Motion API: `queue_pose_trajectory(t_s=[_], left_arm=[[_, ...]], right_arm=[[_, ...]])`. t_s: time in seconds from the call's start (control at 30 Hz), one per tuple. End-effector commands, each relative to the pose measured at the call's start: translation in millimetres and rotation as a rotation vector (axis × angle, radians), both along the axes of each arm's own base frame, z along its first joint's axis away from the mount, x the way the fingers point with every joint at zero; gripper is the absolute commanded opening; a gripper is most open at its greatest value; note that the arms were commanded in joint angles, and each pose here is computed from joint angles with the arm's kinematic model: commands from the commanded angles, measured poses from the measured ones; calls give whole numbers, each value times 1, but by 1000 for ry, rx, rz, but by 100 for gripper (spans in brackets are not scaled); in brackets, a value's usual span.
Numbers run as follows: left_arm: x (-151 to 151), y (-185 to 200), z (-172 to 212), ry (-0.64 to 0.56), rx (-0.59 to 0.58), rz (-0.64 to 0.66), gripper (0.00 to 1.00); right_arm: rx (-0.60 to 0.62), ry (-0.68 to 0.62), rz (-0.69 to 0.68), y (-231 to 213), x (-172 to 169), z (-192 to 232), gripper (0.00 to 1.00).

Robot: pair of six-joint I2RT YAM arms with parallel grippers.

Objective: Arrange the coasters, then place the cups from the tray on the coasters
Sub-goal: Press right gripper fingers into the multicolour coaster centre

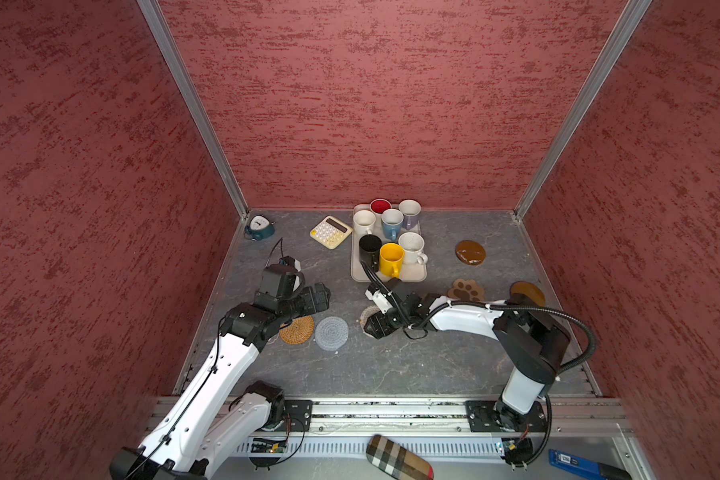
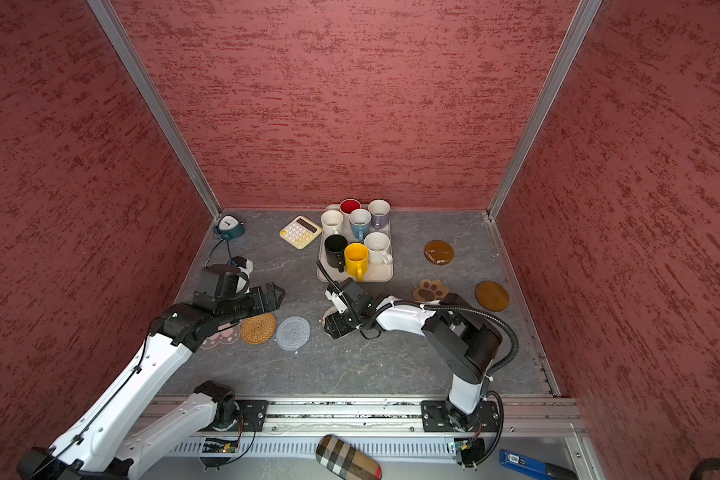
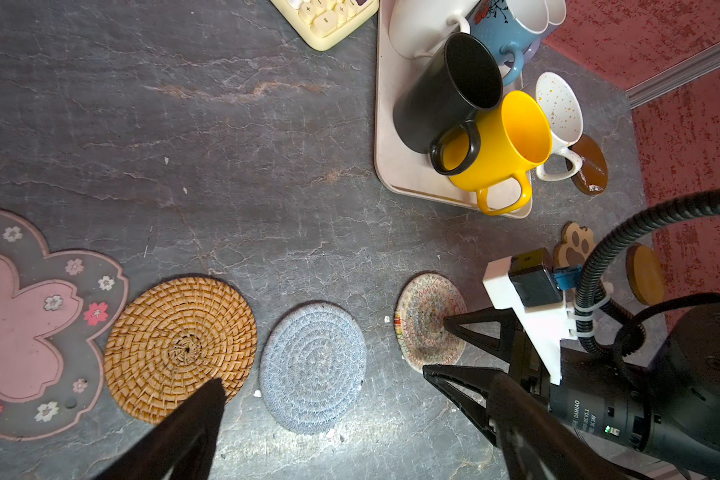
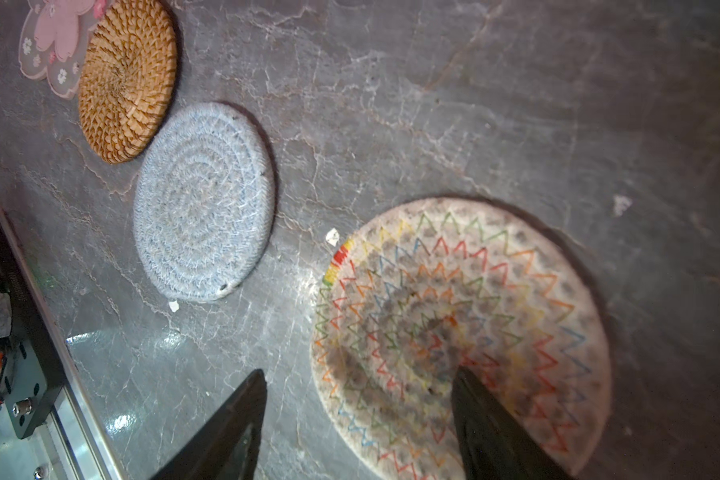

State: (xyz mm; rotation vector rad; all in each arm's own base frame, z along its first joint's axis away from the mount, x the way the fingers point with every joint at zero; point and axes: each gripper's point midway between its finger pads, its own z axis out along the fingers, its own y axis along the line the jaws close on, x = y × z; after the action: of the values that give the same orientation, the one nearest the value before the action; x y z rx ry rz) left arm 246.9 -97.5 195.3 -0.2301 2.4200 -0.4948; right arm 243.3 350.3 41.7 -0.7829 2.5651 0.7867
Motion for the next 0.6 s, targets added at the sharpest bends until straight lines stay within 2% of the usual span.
queue_pose_trajectory(t_s=[0.0,0.33,0.57], left_arm=[[1,2,5,-23,-14,13,100],[1,5,2,-23,-8,31,100],[7,2,-4,-19,-34,39,99]], right_arm=[[27,-4,10,12,4,1,71],[-19,30,36,-1,-10,-19,71],[-10,56,97,3,-35,-24,70]])
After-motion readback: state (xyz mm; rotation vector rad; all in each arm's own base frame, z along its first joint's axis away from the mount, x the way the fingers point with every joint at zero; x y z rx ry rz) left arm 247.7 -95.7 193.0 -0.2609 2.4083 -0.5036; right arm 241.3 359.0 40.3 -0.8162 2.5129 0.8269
